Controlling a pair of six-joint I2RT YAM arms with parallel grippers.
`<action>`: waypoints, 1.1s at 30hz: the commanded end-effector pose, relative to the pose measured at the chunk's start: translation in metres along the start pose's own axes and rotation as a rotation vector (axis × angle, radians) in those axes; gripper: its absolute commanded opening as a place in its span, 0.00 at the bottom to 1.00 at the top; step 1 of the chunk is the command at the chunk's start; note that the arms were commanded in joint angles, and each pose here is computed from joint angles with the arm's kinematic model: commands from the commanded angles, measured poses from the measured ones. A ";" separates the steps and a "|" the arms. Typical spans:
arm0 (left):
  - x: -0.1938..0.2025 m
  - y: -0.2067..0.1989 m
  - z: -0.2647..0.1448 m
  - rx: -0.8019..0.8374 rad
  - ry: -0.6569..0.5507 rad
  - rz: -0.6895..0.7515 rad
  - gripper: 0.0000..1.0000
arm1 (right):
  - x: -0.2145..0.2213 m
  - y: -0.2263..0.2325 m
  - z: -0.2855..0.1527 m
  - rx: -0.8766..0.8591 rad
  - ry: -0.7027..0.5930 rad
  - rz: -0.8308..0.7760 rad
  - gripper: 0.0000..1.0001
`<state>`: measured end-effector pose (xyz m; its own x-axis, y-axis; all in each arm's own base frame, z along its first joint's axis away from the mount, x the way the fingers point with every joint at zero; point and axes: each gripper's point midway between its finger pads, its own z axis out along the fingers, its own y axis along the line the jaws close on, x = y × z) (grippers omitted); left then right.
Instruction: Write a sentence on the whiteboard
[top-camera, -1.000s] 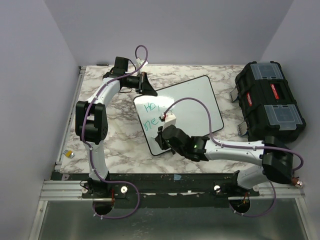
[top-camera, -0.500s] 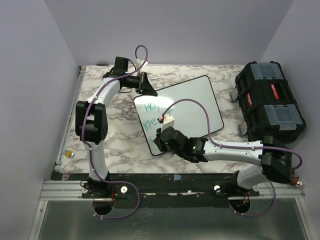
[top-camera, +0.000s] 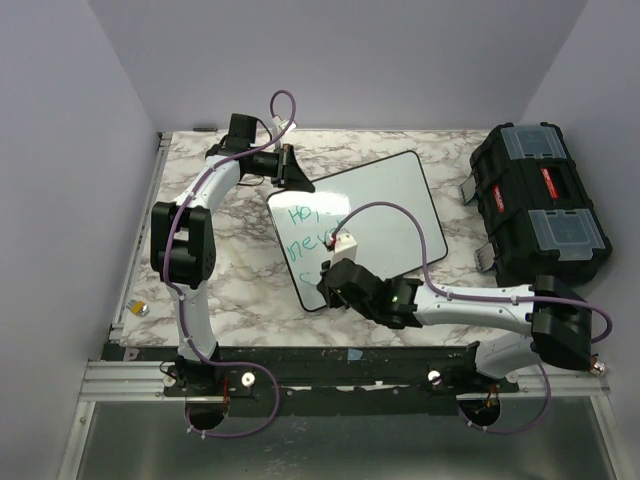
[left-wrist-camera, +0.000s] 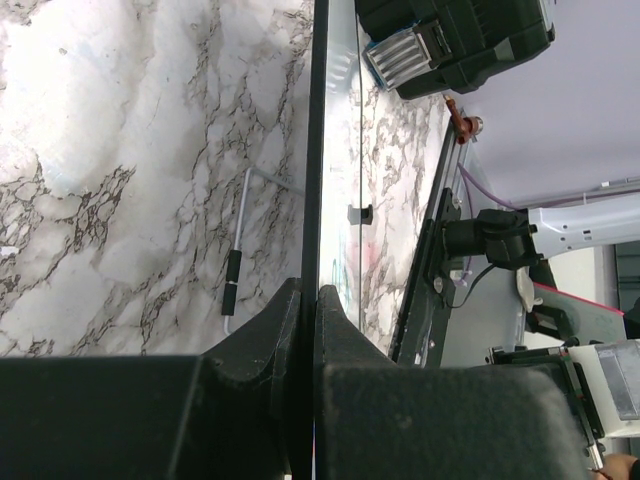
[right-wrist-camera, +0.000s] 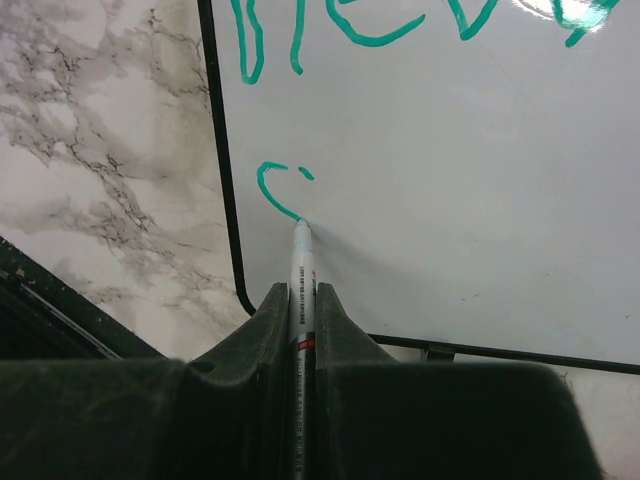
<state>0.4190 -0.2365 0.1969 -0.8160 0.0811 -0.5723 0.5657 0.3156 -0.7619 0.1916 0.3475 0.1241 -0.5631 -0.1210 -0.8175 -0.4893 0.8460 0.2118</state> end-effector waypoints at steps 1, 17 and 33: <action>-0.030 0.010 -0.015 -0.119 -0.092 0.177 0.00 | 0.024 -0.006 -0.002 0.001 0.064 -0.022 0.01; -0.031 0.011 -0.015 -0.123 -0.094 0.178 0.00 | 0.005 0.021 0.002 -0.068 0.019 -0.035 0.01; -0.031 0.010 -0.015 -0.121 -0.094 0.177 0.00 | -0.043 0.009 -0.015 0.005 -0.147 0.020 0.01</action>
<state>0.4192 -0.2369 0.1972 -0.8167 0.0786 -0.5716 0.5647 0.3125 -0.7638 0.1917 0.3675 0.1585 -0.5096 -0.0797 -0.8567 -0.5365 0.8078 0.2440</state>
